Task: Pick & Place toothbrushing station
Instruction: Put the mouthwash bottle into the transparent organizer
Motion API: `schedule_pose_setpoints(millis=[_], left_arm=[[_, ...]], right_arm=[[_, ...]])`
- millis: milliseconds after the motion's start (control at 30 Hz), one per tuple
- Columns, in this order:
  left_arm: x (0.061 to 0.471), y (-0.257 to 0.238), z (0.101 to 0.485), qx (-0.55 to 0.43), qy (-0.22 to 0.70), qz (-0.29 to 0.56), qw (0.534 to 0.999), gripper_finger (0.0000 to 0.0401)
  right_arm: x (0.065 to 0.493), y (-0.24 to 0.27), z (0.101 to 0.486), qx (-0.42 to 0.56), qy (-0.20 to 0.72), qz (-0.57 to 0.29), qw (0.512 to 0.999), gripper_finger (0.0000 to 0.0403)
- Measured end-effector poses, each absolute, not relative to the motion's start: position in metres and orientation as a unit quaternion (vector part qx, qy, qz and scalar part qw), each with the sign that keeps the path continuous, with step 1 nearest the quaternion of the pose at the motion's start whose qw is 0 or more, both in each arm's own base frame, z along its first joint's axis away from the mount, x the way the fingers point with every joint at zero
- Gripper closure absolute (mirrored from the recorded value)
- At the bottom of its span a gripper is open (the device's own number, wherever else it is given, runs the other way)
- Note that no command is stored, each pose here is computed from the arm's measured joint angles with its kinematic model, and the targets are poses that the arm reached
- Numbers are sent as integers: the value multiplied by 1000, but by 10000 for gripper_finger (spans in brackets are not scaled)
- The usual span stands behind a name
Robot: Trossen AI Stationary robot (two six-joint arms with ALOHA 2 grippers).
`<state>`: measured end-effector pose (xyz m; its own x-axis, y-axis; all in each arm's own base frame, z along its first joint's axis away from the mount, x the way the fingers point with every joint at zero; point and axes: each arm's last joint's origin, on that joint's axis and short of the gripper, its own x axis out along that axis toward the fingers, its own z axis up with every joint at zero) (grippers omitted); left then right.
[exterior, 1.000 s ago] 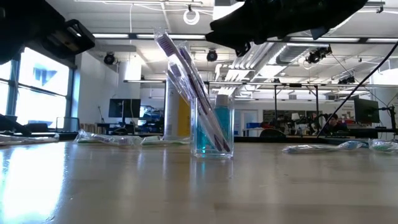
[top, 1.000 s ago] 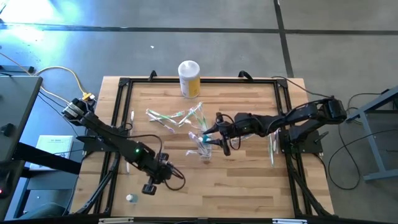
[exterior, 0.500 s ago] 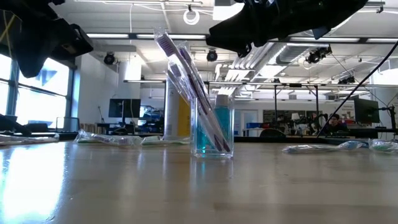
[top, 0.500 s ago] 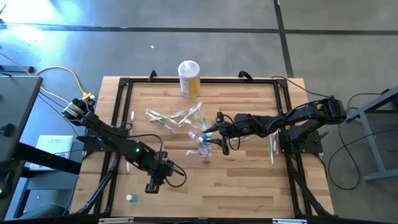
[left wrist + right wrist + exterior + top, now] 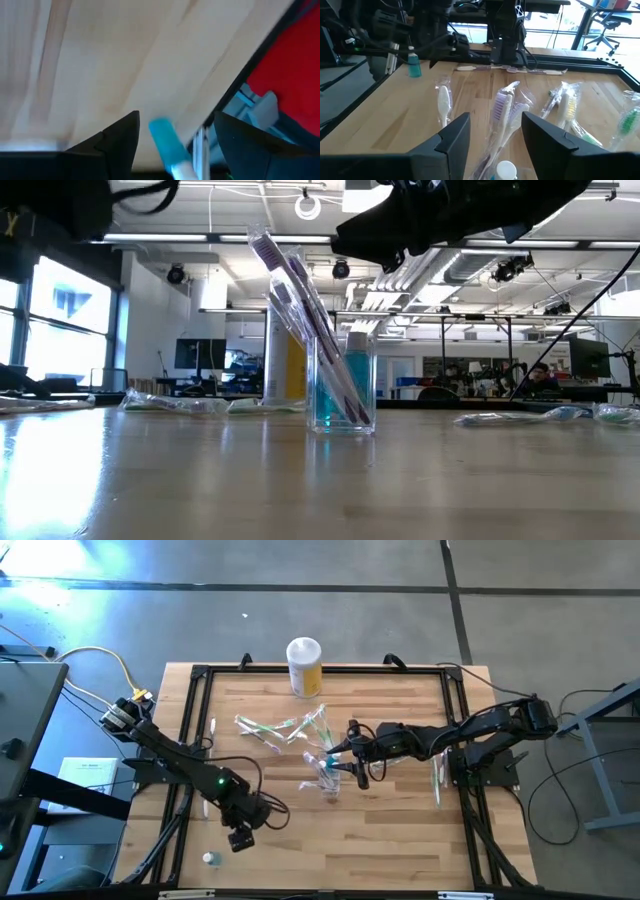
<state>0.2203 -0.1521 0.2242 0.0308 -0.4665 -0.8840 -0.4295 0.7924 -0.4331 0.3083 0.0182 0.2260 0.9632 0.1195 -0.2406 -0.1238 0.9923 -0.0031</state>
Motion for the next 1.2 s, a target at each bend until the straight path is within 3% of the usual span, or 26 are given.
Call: schedule_pose_setpoints(millis=[300, 567, 833, 1067, 1200], left_arm=[[209, -155, 224, -410, 748, 68, 517, 151], [193, -182, 245, -448, 763, 135, 446, 151], [177, -205, 267, -470, 712, 220, 473, 151], [160, -215, 266, -488, 676, 304, 460, 151], [157, -217, 265, -487, 673, 308, 464, 151]], right_arm=[[308, 18, 225, -9, 124, 61, 990, 233], [308, 18, 225, -9, 125, 62, 990, 233], [308, 18, 225, -9, 125, 62, 990, 233], [308, 18, 226, -15, 122, 61, 991, 233], [308, 18, 226, -15, 123, 56, 991, 233]])
